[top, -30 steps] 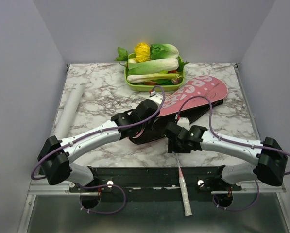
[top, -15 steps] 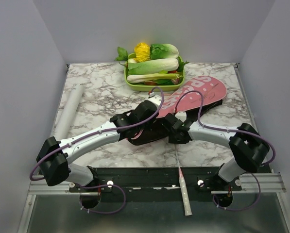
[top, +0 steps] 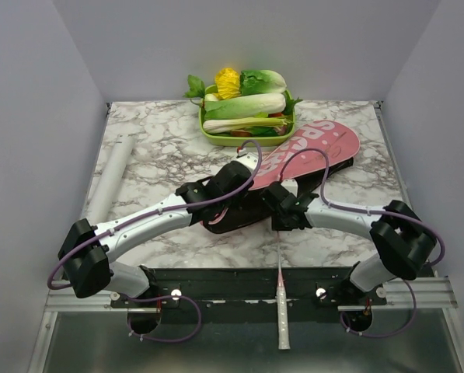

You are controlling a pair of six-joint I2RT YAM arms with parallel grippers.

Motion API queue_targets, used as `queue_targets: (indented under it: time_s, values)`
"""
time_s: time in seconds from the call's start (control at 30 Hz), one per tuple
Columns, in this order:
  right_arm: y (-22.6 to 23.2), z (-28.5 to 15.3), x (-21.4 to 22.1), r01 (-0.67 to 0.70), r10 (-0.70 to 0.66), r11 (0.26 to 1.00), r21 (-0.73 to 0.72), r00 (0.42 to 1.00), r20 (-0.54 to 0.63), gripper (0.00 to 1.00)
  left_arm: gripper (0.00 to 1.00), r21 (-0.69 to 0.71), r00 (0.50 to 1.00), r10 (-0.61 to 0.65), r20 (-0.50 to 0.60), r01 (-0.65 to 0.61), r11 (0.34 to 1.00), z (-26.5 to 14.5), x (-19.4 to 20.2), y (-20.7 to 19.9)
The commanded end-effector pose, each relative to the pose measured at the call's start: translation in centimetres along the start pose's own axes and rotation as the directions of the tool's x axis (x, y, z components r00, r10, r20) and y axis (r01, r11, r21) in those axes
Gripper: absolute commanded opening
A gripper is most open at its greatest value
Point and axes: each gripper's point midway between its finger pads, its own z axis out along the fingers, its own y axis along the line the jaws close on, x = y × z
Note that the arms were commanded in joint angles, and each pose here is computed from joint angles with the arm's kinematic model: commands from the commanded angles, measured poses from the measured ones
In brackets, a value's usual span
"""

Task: Pack up the badminton gear

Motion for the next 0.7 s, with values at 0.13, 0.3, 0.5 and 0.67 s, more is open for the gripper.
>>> queue_targets:
  time_s: [0.13,0.3,0.5,0.67]
  values:
    - [-1.9,-5.5,8.7,0.137,-0.161,0.986,-0.100,0.939,-0.305,0.01,0.00,-0.036,0.998,-0.023,0.057,0.025,0.999,0.1,-1.7,0.3]
    - [-0.8,-11.7,11.4,0.202,-0.313,0.925,-0.322,0.886,-0.342,0.01,0.00,-0.041,0.998,-0.008,0.059,0.011,0.999,0.7,-2.3,0.1]
    - [-2.0,-18.0,13.6,0.227,-0.456,0.807,-0.545,0.827,-0.330,0.01,0.00,-0.054,0.998,0.008,0.063,-0.005,0.999,1.2,-2.8,0.1]
    - [-5.1,-20.2,15.4,0.277,-0.543,0.763,-0.584,0.766,-0.344,0.01,0.00,-0.071,0.998,0.023,0.064,-0.018,0.997,1.4,-3.4,0.4]
